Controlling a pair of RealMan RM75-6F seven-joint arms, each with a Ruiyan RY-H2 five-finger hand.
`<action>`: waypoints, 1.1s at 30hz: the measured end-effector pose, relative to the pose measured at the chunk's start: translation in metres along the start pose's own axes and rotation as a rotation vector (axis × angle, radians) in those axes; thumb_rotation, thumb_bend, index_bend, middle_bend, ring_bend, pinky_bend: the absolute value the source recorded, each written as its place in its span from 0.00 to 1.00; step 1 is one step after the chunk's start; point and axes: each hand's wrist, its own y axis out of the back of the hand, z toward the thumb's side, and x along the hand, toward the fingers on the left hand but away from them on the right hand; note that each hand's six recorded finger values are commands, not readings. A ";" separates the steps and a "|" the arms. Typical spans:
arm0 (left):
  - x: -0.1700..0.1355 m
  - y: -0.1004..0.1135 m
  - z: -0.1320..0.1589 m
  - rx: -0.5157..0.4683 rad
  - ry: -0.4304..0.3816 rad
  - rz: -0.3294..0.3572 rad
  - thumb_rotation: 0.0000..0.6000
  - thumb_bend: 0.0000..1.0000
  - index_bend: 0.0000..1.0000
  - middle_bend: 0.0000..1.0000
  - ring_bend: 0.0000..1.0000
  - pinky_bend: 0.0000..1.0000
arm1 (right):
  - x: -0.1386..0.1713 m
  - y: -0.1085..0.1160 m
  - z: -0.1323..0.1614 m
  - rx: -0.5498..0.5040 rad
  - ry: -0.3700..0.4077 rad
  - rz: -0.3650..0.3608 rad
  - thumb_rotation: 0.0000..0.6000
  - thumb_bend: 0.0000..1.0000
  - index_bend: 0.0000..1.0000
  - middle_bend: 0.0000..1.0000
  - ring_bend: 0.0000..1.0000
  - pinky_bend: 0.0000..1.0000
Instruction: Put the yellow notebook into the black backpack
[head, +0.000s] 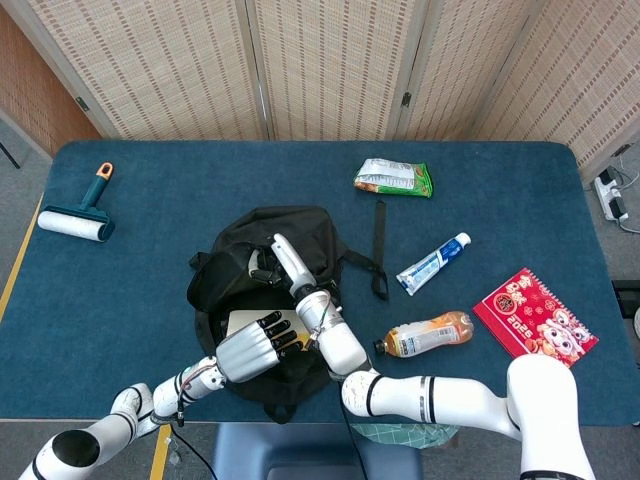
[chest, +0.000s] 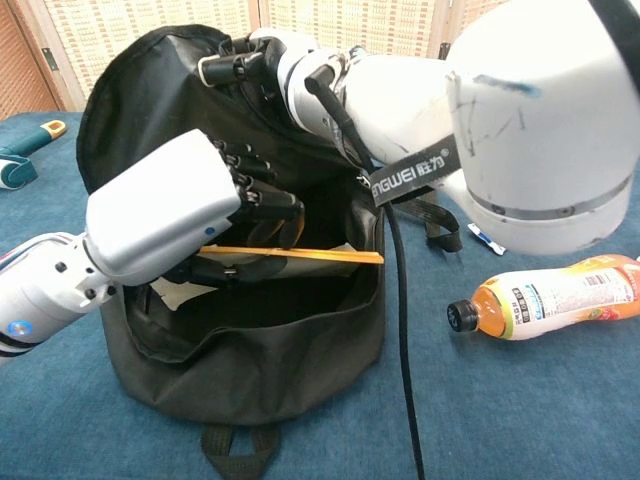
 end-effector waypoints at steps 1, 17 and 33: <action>0.002 0.001 0.000 0.004 0.000 0.010 1.00 0.50 0.75 0.74 0.61 0.60 | 0.001 0.000 0.001 -0.003 0.003 0.001 1.00 0.90 0.84 0.52 0.38 0.33; 0.009 -0.030 -0.002 0.029 0.052 -0.098 1.00 0.49 0.73 0.74 0.61 0.61 | 0.011 0.009 0.004 -0.027 0.015 -0.005 1.00 0.90 0.84 0.52 0.38 0.33; -0.005 -0.064 -0.024 0.066 0.170 -0.302 1.00 0.47 0.72 0.72 0.61 0.61 | 0.028 0.002 0.005 -0.051 0.016 0.041 1.00 0.90 0.84 0.52 0.38 0.33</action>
